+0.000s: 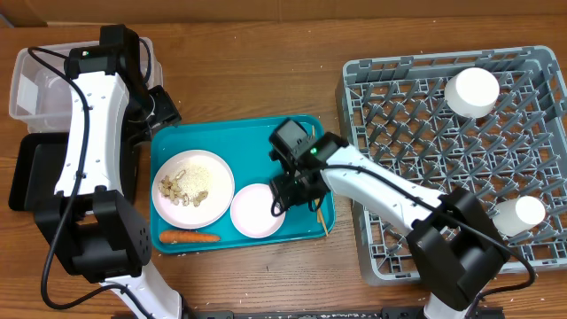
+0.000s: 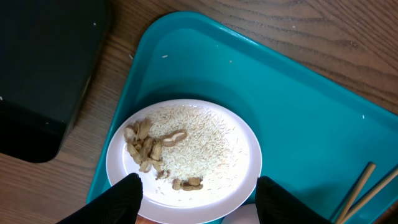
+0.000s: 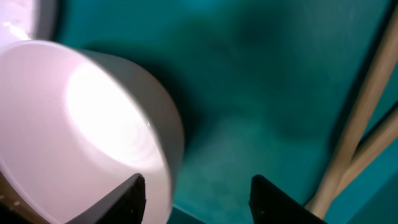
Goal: Sort waste into correct bins and load items into the dishwasher
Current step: 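Grasp the second white bowl on the tray with the right gripper, then place the second bowl into the dish rack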
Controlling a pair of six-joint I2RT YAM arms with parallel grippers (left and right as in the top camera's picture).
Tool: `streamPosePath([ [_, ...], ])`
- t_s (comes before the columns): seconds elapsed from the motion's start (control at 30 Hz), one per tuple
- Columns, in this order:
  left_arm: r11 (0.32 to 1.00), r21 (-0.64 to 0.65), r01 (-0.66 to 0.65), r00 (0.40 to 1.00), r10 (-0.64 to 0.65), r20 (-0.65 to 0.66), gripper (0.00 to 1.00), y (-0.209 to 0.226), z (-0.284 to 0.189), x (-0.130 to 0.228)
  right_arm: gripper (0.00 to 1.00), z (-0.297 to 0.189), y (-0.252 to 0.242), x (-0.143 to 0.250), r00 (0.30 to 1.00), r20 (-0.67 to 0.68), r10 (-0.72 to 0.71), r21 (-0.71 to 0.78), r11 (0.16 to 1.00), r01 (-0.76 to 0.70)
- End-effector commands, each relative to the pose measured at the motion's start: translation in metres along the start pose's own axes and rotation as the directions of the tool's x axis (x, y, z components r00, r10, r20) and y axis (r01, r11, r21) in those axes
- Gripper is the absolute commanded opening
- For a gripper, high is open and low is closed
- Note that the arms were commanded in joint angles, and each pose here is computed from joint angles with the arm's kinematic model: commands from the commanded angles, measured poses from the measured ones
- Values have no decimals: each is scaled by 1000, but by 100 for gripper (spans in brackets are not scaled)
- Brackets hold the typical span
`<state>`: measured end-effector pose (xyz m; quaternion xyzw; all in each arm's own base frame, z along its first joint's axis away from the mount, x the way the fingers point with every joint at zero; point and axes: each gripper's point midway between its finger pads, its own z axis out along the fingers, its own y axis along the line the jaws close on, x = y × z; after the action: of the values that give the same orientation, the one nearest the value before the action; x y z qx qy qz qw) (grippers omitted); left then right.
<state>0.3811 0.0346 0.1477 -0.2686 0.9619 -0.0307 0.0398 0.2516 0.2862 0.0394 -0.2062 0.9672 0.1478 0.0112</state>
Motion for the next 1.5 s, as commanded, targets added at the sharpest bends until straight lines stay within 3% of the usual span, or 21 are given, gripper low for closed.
streamPosePath([
  [0.0, 1000, 15, -19, 999, 18, 41, 61, -1, -15, -1, 44, 12, -5, 11, 1000, -11, 12, 23, 1000, -12],
  [0.1, 1000, 15, -19, 999, 18, 40, 61, -1, -15, 0, 21, 12, -5, 9, 1000, -4, 11, 22, 1000, -11],
  [0.2, 1000, 15, -19, 999, 18, 41, 61, -1, -15, -1, 6, 3, -7, -5, 999, 33, 16, 31, 999, -17],
  [0.33, 1000, 15, -19, 999, 18, 41, 61, -1, -15, -1, 4, -41, -24, -39, 990, 140, 32, 144, 988, -53],
  [0.5, 1000, 14, -19, 999, 19, 40, 61, -1, -15, 0, 4, -163, -80, -88, 916, 399, 40, 416, 882, -220],
  [0.63, 1000, 13, -19, 999, 19, 38, 61, -1, -15, 0, 4, -267, -149, -92, 785, 617, 52, 552, 683, -479],
  [0.73, 1000, 13, -19, 999, 19, 38, 61, -1, -15, 0, 4, -318, -207, -65, 682, 726, 91, 580, 452, -678],
  [0.77, 1000, 12, -19, 999, 19, 38, 61, 0, -15, 0, 4, -336, -235, -43, 643, 758, 112, 588, 310, -747],
  [0.93, 1000, 18, -20, 999, 19, 48, 61, -2, -15, -2, 4, -370, -304, 35, 548, 829, 111, 559, -133, -819],
  [1.0, 1000, 18, -20, 999, 19, 49, 61, -2, -15, -3, 4, -365, -319, 54, 549, 825, 134, 565, -200, -801],
  [1.23, 1000, 18, -20, 999, 19, 48, 61, -2, -15, -2, 4, -312, -349, 92, 611, 758, 229, 652, -262, -712],
  [1.47, 1000, 17, -20, 999, 19, 48, 61, -2, -15, -2, 4, -239, -342, 101, 653, 685, 322, 717, -142, -682],
])
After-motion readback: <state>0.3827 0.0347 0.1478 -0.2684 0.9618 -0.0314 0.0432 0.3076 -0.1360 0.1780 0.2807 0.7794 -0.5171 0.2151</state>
